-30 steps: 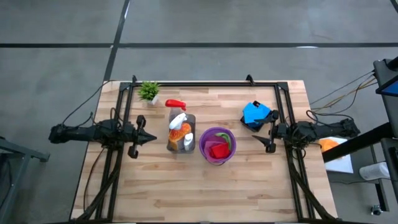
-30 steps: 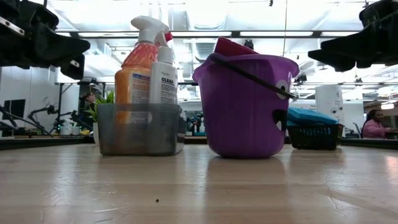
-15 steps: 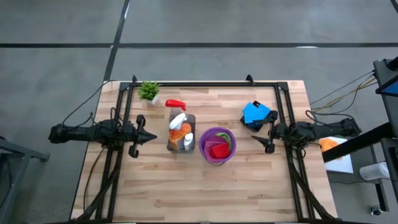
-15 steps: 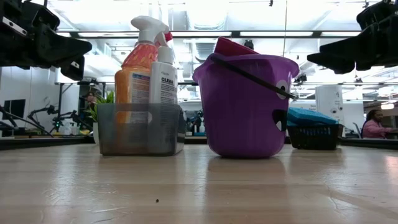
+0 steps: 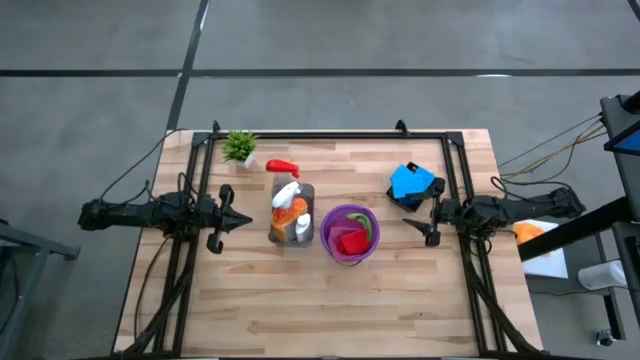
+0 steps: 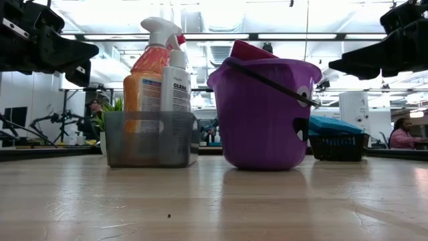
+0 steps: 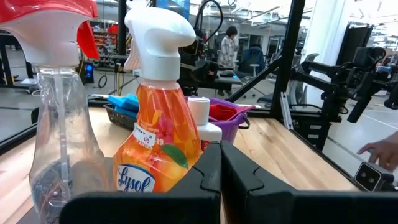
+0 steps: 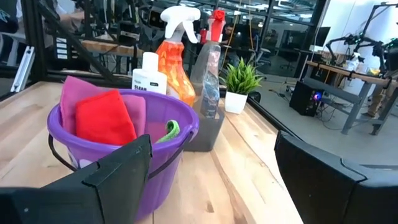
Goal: Pick & Place Kitchen Items
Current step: Return to Home Position
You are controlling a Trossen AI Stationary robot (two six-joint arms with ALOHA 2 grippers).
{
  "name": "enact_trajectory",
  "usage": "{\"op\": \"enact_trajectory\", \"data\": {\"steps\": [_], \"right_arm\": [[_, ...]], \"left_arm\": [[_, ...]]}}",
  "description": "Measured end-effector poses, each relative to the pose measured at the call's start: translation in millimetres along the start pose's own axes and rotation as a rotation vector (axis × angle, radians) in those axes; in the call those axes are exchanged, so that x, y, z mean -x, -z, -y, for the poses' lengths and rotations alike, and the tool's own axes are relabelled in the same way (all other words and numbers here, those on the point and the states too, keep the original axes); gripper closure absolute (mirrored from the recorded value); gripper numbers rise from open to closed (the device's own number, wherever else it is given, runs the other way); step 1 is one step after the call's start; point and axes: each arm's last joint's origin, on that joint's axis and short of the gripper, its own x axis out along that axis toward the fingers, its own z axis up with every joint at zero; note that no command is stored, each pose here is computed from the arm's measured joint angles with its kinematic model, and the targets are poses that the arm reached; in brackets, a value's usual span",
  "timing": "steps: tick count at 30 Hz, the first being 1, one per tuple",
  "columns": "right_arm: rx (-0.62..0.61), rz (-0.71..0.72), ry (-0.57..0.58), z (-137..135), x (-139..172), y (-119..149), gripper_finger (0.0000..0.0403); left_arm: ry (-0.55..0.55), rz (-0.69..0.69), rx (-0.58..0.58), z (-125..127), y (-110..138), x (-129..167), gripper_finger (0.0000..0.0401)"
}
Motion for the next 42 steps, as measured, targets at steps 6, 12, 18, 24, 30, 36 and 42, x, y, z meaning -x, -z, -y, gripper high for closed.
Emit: {"op": "enact_trajectory", "data": {"steps": [6, 12, 18, 24, 30, 36, 42], "right_arm": [[0.004, -0.01, -0.001, -0.4, -1.0, 0.3, 0.0069], [0.005, -0.013, -0.002, -0.6, -1.3, 0.4, 0.0069], [0.004, -0.011, -0.001, -0.5, -1.3, 0.0, 0.0069], [0.004, -0.011, -0.001, -0.5, -1.3, 0.0, 0.0069], [0.004, -0.01, -0.001, -0.4, -1.2, -0.3, 0.0069], [0.004, -0.01, -0.001, -0.4, -1.2, -0.4, 0.0069], [0.004, -0.01, -0.001, -0.4, -1.2, -0.4, 0.0069]], "left_arm": [[0.0, 0.0, 0.0, 0.0, 0.0, 0.0, 0.0401], [0.0, 0.0, 0.0, 0.0, 0.0, 0.0, 0.0401], [0.0, -0.001, 0.0, 0.0, 0.1, 0.0, 0.0401], [0.0, 0.0, 0.0, 0.0, 0.0, 0.0, 0.0401], [0.0, 0.0, 0.001, 0.0, 0.0, 0.0, 0.0401], [0.0, 0.0, 0.001, 0.0, 0.0, 0.0, 0.0401], [0.0, 0.0, 0.001, 0.0, 0.0, 0.0, 0.0401]]}}
